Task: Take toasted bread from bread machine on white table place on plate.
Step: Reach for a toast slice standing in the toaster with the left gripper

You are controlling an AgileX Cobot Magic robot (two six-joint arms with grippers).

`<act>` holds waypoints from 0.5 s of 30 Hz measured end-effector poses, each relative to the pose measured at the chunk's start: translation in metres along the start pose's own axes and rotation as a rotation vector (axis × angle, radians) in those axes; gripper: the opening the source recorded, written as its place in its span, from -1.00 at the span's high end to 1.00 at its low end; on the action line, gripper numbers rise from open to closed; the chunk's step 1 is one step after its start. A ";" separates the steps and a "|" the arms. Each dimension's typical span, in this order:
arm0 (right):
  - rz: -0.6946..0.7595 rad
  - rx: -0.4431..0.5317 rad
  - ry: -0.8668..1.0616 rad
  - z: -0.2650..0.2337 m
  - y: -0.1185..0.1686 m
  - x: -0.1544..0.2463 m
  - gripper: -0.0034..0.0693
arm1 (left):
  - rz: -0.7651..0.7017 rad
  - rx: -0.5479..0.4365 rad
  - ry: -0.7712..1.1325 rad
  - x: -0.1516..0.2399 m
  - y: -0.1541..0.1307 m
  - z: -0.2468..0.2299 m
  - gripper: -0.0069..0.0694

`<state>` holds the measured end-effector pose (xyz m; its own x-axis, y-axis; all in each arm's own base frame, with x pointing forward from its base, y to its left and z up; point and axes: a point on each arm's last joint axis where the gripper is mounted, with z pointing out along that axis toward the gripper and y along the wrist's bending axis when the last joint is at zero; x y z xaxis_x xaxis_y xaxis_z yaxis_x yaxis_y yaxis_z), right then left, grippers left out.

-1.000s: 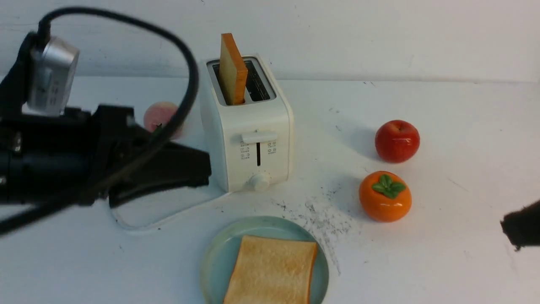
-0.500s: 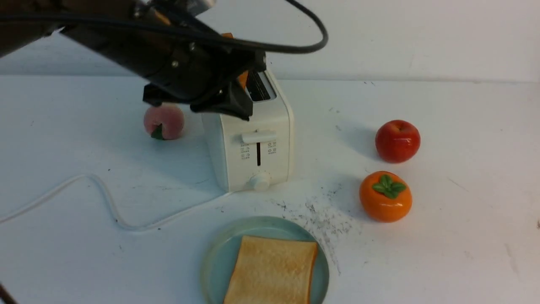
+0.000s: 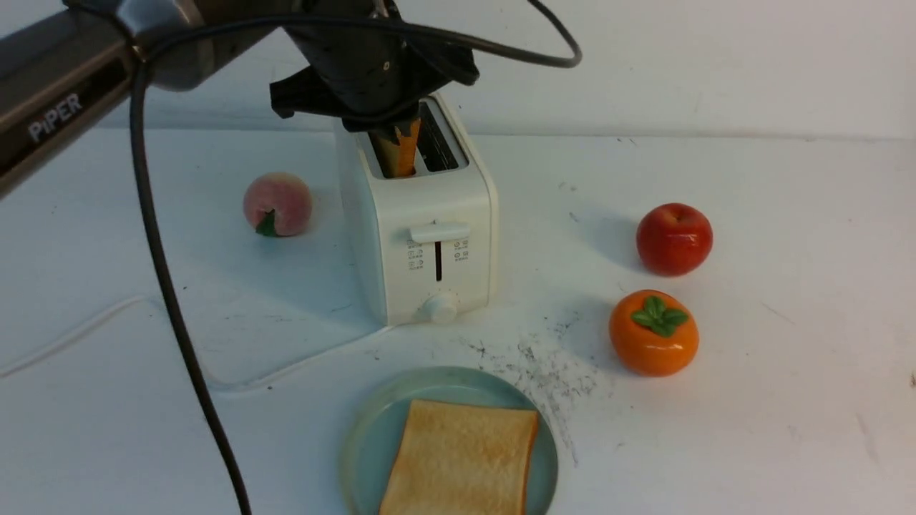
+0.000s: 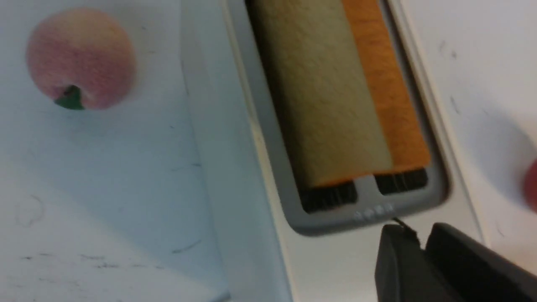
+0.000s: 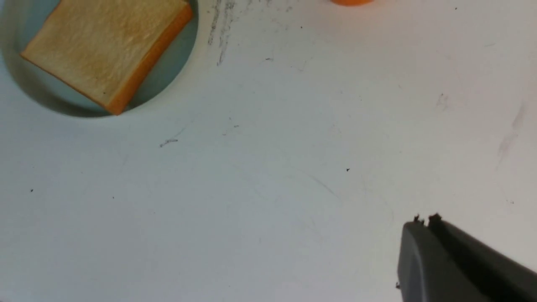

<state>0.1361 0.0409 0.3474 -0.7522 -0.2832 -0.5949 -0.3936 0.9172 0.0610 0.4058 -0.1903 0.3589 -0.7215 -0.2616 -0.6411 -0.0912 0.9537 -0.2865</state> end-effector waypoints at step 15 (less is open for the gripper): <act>0.015 -0.025 -0.008 0.000 0.002 -0.001 0.86 | 0.027 0.015 -0.110 -0.003 -0.004 0.035 -0.31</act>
<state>0.1357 0.0432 0.3480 -0.7539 -0.2677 -0.6000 -0.3961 0.9138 0.0900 0.4320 -0.1981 0.3369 -0.6434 -0.2516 -0.7230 -0.0622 0.9585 -0.2782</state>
